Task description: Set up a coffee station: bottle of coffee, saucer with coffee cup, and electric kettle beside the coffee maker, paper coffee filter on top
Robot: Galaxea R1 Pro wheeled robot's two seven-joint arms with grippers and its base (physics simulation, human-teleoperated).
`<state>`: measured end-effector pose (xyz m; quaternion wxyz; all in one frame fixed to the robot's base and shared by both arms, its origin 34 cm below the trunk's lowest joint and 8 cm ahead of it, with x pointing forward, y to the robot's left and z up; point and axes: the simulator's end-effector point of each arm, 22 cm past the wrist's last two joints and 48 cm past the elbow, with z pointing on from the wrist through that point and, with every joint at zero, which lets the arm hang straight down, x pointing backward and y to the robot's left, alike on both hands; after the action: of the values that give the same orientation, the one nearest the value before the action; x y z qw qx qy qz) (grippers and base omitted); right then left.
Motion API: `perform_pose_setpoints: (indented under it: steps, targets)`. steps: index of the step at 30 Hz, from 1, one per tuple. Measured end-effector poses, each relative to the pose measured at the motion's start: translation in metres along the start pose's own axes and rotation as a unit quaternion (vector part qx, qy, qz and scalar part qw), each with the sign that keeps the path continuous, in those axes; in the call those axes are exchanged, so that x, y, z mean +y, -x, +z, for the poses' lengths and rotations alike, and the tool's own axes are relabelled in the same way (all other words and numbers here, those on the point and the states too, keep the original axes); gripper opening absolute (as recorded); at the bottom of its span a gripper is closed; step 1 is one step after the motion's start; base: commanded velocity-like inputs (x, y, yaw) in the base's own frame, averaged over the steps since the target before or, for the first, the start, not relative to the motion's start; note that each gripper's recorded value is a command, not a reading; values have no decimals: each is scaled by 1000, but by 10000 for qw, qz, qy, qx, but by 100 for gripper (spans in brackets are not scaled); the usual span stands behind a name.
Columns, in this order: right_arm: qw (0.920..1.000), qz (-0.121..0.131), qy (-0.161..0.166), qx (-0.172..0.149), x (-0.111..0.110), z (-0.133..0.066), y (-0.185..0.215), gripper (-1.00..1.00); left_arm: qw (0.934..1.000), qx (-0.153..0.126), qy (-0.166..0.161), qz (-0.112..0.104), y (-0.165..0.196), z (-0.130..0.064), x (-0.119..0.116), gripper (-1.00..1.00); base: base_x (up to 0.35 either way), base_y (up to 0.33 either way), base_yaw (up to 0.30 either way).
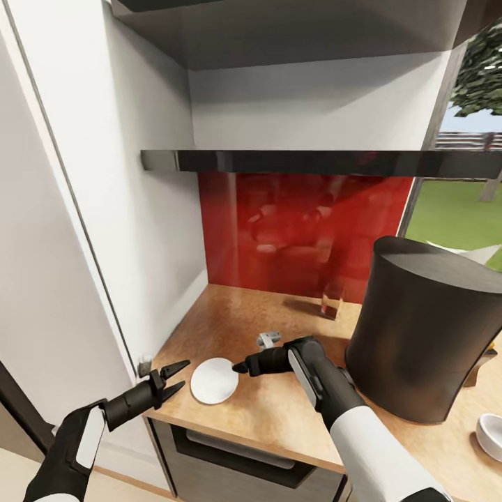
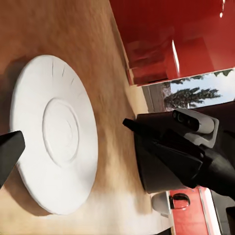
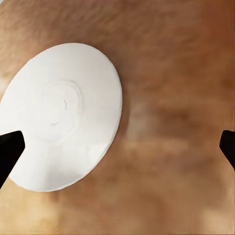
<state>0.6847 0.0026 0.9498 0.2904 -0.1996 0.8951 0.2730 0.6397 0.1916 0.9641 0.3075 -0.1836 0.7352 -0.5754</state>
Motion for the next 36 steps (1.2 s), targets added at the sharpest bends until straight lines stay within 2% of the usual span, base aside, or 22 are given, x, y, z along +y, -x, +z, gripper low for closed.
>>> perform_pose_setpoints:
  steps: [7, 12, 20, 22, 23, 25, 36]
  targets:
    - [9999, 72, 17, 110, -2, 5, -10, 100, 10000, 3, 42, -43, -4, -3, 5, 100, 28, 0, 0]
    - [9986, 384, 285, 209, 6, 13, -23, 100, 10000, 7, 53, -49, -4, -3, 6, 100, 1, 0, 0]
    - [9983, 412, 364, 210, 10, 13, -24, 100, 10000, 5, 53, -50, -4, -3, 6, 100, 0, 0, 0]
    - [9973, 410, 583, 185, 19, 13, -22, 100, 10000, 5, 53, -50, -4, -3, 6, 100, 0, 0, 0]
    - [9957, 391, 824, 132, 30, 11, -20, 100, 10000, 4, 64, -50, -4, -3, 7, 100, 0, 0, 0]
    - [9946, 343, 973, 49, 36, 10, -16, 100, 9999, 4, 108, -51, -4, -3, 9, 100, 0, 0, 0]
    - [9944, 332, 1007, 11, 37, 9, -14, 100, 9999, 6, 117, -54, -5, -3, 9, 100, 91, 29, 0]
